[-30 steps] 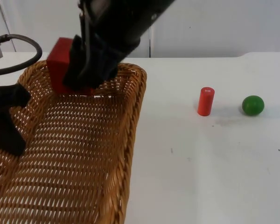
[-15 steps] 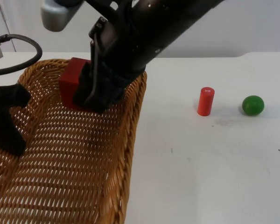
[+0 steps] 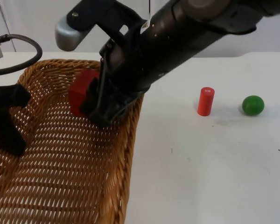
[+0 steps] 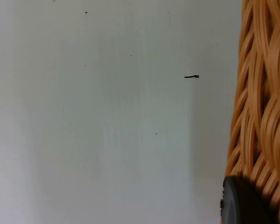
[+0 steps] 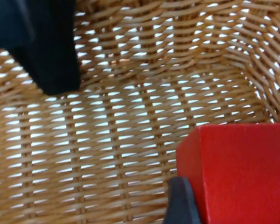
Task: Pick up the basket with the left hand and place the object to the left of the red cylinder into the basket with the right hand.
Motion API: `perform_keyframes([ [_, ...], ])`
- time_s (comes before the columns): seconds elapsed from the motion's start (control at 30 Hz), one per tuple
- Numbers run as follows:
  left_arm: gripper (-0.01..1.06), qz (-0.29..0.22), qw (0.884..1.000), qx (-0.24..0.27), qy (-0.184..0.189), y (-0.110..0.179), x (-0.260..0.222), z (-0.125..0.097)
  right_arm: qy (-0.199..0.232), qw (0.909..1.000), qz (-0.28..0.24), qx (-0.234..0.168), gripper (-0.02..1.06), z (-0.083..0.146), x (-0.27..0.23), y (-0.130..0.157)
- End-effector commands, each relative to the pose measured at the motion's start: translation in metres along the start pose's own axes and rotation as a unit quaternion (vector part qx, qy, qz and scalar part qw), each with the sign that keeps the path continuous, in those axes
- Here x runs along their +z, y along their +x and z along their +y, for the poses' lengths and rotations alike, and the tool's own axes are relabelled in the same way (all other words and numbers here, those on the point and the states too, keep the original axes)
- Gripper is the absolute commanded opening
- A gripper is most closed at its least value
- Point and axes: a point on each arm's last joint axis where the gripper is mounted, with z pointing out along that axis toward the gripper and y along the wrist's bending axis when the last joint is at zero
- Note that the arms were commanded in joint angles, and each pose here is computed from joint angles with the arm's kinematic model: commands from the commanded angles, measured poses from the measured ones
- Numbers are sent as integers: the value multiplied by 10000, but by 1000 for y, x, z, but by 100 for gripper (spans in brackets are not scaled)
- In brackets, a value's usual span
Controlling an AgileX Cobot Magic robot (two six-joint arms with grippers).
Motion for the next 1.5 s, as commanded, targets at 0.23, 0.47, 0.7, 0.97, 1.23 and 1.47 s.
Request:
perform_keyframes([
  [0.23,0,-88,9998,1,151,0,-4,-4,30,9997,-11,234,0,1,13,6],
  [0.47,0,-138,9996,28,262,-1,-4,-6,13,9997,44,244,29,2,17,9],
  [0.7,0,-146,9996,38,256,-2,-4,-6,109,9994,-144,281,106,0,4,-1],
  [0.97,0,-203,9995,36,228,-3,-4,-6,262,9971,-662,265,105,-4,-42,-28],
  [1.23,0,-217,9995,35,221,-3,-4,-6,113,9963,-837,178,105,2,-89,-39],
  [1.47,0,-217,9995,35,221,-3,-4,-6,209,9938,-1080,172,105,12,-134,-32],
])
